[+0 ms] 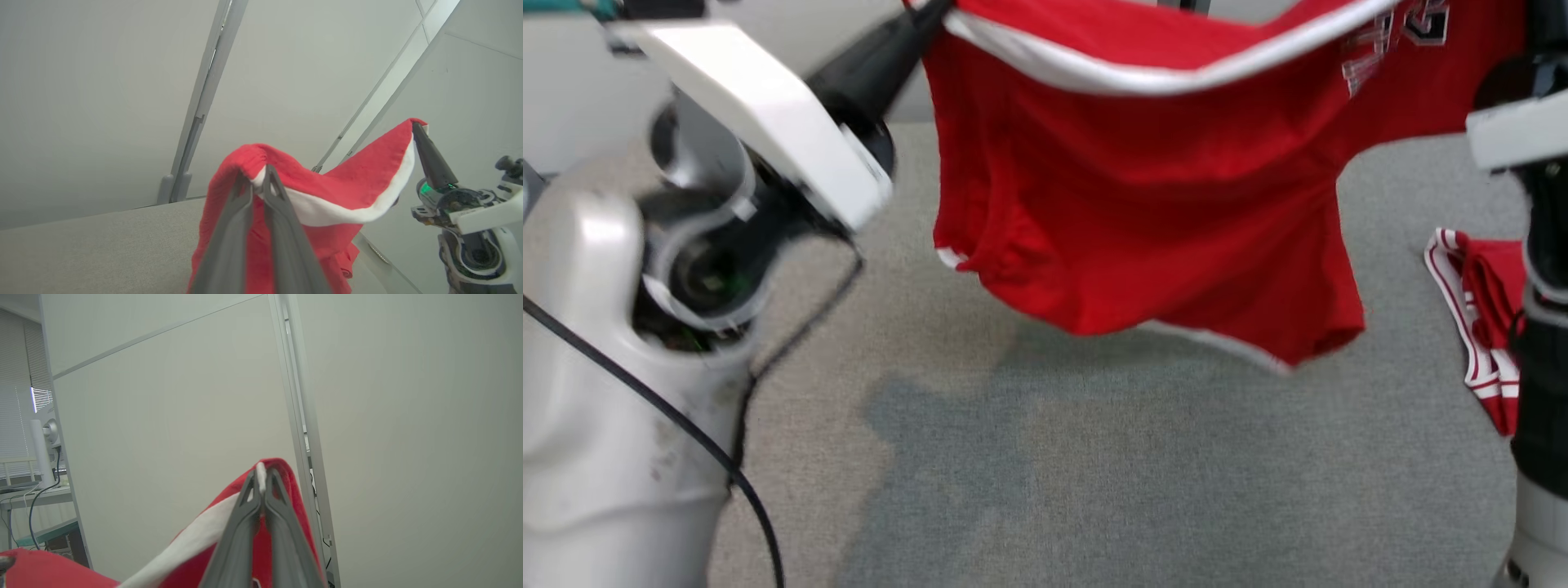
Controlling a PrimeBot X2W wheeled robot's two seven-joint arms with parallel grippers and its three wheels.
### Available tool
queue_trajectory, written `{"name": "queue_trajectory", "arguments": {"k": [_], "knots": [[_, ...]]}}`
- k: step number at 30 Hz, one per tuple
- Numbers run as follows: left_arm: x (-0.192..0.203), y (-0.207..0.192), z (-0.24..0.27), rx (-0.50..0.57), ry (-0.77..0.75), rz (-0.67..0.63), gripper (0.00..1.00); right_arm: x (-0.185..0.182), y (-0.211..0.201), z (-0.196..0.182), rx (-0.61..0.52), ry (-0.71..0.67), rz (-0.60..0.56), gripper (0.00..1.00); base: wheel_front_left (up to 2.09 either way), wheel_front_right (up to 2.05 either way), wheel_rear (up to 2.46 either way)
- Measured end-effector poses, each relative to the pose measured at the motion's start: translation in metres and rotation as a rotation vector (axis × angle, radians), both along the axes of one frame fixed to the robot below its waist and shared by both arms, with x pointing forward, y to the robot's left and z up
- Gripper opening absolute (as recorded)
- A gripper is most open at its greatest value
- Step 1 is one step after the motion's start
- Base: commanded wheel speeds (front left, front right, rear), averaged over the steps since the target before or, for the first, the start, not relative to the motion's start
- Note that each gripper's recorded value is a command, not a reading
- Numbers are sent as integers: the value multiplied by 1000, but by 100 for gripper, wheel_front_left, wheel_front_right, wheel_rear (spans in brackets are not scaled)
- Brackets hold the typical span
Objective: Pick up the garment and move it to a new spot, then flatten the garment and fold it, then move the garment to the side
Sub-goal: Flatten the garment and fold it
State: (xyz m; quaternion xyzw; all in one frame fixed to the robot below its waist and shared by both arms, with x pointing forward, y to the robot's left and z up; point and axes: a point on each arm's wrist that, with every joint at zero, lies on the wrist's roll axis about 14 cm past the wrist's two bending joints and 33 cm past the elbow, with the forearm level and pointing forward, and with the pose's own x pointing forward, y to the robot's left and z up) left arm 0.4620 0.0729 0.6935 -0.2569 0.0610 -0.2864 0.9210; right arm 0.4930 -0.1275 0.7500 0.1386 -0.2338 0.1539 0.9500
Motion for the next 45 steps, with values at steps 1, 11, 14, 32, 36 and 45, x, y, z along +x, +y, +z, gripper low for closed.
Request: {"name": "queue_trajectory", "arguments": {"k": [1, 11, 14, 32, 36, 45], "knots": [[7, 3, 1, 0, 18, 6, 0, 5, 1, 1, -5, 5, 2, 0, 0, 0, 0], [122, 12, 3, 50, 38, 100, 0, 104, 11, 3, -66, 70, 13, 0, 0, 0, 0], [163, 16, 4, 123, -53, 164, 0, 137, 15, 4, -70, 45, 9, 0, 0, 0, 0], [273, -1, -230, 319, -54, 234, 0, 223, 43, -263, -49, 381, 39, 0, 0, 0, 0], [257, 2, -255, 388, -23, 210, 0, 211, 50, -280, -46, 437, 61, 0, 0, 0, 0], [208, 22, -297, 609, 131, 128, 0, 180, 49, -296, -98, 527, 73, 0, 0, 0, 0]]}}
